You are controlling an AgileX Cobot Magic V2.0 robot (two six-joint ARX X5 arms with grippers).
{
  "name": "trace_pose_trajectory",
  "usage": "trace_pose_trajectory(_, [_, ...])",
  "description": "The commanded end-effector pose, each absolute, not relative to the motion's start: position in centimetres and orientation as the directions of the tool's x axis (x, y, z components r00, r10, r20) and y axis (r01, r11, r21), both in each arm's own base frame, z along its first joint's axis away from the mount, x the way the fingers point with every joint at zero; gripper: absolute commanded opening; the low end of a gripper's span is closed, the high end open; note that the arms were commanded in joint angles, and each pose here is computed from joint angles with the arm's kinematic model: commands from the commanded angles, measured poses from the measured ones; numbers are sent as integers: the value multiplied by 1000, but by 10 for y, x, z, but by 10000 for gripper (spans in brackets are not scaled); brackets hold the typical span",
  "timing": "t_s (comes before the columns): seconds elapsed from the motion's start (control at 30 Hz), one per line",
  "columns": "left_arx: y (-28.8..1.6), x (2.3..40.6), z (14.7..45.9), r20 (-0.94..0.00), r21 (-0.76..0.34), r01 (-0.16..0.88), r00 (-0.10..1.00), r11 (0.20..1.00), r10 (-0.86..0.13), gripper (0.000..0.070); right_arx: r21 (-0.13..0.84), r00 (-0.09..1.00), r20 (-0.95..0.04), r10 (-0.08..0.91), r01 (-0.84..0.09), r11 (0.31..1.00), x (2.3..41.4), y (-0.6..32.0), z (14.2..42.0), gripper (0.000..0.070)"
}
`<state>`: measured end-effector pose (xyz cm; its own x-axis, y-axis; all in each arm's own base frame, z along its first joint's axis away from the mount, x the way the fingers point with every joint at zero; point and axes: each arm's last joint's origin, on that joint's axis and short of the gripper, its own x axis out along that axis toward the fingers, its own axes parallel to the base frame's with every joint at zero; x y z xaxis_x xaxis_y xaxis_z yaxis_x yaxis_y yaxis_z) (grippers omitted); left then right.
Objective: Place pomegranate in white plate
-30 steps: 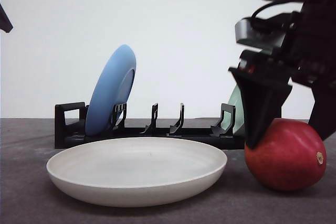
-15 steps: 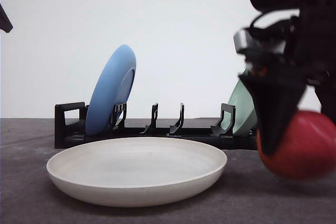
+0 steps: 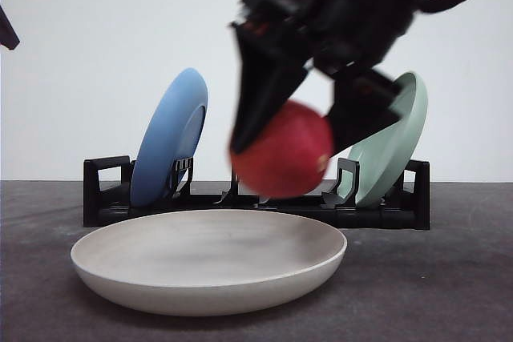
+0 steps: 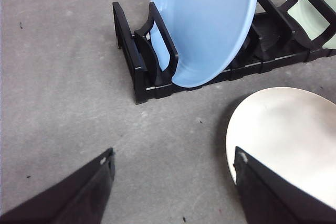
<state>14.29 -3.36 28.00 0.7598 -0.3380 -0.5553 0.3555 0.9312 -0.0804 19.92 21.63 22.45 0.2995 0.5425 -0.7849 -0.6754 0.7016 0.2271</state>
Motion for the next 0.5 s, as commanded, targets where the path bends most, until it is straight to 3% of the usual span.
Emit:
trace_pose_trajectory(0.0, [-34, 144, 283, -543, -87, 358, 765, 930, -345, 434, 211, 289, -780, 555, -713, 669, 200, 229, 219, 474])
trace_pose_trajectory(0.47, [-34, 144, 283, -543, -87, 358, 765, 930, -345, 434, 210, 257, -801, 541, -725, 656, 208, 253, 180, 487])
